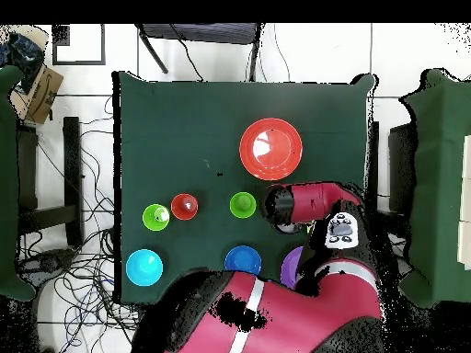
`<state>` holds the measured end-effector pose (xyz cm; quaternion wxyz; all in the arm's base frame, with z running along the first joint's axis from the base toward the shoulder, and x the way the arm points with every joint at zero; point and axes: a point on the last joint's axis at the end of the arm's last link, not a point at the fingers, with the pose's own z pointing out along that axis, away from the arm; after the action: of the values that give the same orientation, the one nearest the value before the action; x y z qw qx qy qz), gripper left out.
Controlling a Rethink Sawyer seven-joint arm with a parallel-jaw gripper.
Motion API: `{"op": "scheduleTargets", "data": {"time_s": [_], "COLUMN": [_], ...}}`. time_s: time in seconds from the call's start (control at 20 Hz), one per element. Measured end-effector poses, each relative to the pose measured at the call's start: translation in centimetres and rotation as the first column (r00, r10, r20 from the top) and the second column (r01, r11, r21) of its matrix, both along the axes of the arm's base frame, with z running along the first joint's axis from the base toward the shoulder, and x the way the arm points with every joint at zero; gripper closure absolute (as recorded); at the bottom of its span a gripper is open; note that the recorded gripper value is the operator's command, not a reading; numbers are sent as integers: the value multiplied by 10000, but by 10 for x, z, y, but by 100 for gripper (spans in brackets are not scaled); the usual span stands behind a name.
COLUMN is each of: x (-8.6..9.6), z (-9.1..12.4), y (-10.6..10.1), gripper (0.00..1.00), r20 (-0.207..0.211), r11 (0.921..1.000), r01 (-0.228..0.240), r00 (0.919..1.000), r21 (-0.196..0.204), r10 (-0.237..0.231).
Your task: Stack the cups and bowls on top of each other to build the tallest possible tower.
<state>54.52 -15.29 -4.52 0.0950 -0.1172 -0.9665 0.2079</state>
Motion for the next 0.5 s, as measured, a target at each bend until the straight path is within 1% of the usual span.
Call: {"op": "scheduleTargets", "data": {"time_s": [0.15,0.3,0.4,0.5], "x": [-4,-14,-19,-25], "z": [-5,-14,-17,-18], "y": [-3,-9,-13,-20], "gripper": [100,100,100,100], "r20": [-103,-322,-412,-485], "r11": [10000,9999,10000,10000], "r01": [-59,-95,-63,64], "r00": [9999,9994,9991,9988], "r21": [-23,-33,-37,-37], "r10": [59,94,61,-66]}}
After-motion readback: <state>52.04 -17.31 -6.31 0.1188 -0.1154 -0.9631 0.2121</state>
